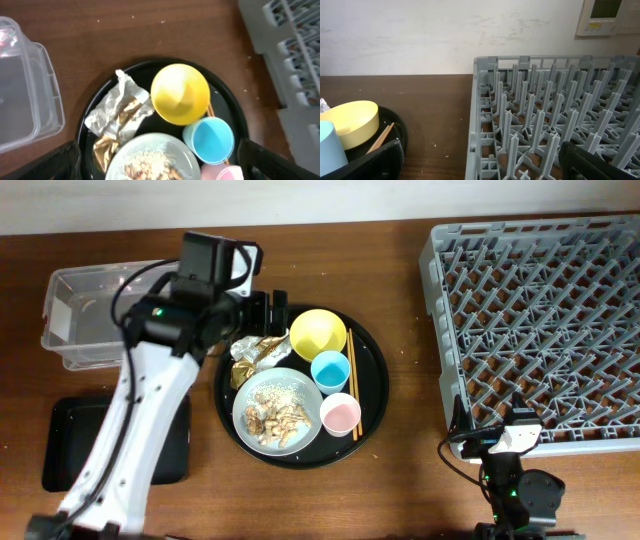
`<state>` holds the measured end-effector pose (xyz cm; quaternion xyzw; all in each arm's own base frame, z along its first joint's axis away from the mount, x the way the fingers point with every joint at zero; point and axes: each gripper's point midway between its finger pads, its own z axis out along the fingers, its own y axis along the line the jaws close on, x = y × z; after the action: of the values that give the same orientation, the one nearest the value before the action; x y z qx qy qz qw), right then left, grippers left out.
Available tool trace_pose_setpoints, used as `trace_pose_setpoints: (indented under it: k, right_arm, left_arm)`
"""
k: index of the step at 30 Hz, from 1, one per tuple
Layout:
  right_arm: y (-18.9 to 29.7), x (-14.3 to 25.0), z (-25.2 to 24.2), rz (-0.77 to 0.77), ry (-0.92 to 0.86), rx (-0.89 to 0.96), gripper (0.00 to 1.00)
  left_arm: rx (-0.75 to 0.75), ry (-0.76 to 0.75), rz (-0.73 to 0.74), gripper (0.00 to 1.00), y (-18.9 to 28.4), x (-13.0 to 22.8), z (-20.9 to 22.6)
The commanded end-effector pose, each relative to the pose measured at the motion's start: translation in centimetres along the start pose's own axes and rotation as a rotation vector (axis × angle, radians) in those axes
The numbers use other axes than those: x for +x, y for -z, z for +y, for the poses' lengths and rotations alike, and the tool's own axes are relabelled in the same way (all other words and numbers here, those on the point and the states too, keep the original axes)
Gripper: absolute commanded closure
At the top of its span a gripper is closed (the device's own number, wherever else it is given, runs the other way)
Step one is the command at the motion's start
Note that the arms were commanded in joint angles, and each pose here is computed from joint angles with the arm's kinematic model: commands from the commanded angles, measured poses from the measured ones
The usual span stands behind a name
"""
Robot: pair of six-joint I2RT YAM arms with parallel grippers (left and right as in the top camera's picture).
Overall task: Sort waste into correct bins and load items into the dishwasher rack
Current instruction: 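Reach the left gripper to the crumpled foil wrapper on the tray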
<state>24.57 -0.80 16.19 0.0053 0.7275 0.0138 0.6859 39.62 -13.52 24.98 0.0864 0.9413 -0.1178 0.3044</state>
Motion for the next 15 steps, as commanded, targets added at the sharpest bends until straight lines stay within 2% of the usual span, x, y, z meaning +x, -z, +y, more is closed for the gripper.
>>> trace_pose_setpoints:
  k: [1, 3, 4, 6, 8, 11, 12, 13, 14, 15]
  right_arm:
    - [0.0, 0.3, -0.2, 0.005, 0.003, 0.011, 0.02]
    - [0.0, 0.3, -0.2, 0.005, 0.003, 0.011, 0.02]
    - [0.0, 0.3, -0.2, 0.005, 0.003, 0.011, 0.02]
    - [0.0, 0.3, -0.2, 0.005, 0.003, 0.011, 0.01]
    - [0.0, 0.3, -0.2, 0.005, 0.003, 0.011, 0.02]
    - [0.0, 0.3, -0.2, 0.005, 0.003, 0.011, 0.02]
    - [0.0, 0.3, -0.2, 0.005, 0.003, 0.011, 0.02]
    - [0.0, 0.3, -0.2, 0.005, 0.003, 0.011, 0.02]
    - [0.0, 0.3, -0.2, 0.005, 0.003, 0.011, 0.02]
    - [0.0, 0.3, -0.2, 0.005, 0.003, 0.011, 0.02]
  left_arm:
    - [-0.155, -0.024, 0.067, 0.01, -3.6, 0.6, 2.9]
    - [-0.176, -0.024, 0.108, 0.01, -6.7, 1.1, 3.6]
    - [-0.226, -0.026, 0.072, 0.01, -7.9, 0.2, 4.5]
    - [-0.222, -0.003, 0.039, 0.01, -9.4, -0.6, 4.5]
    - [-0.213, 0.007, 0.064, 0.01, -11.8, -0.1, 4.7]
    - [-0.294, 0.005, 0.078, 0.01, -14.5, 0.5, 6.4]
    - [-0.298, 0.020, 0.096, 0.09, -15.9, 1.2, 6.7]
    - [-0.300, 0.021, 0.106, 0.24, -16.8, 1.6, 6.8]
    - [-0.300, 0.023, 0.109, 0.35, -18.0, 1.8, 7.0]
    - [-0.302, 0.040, 0.110, 0.35, -18.8, 2.1, 7.1]
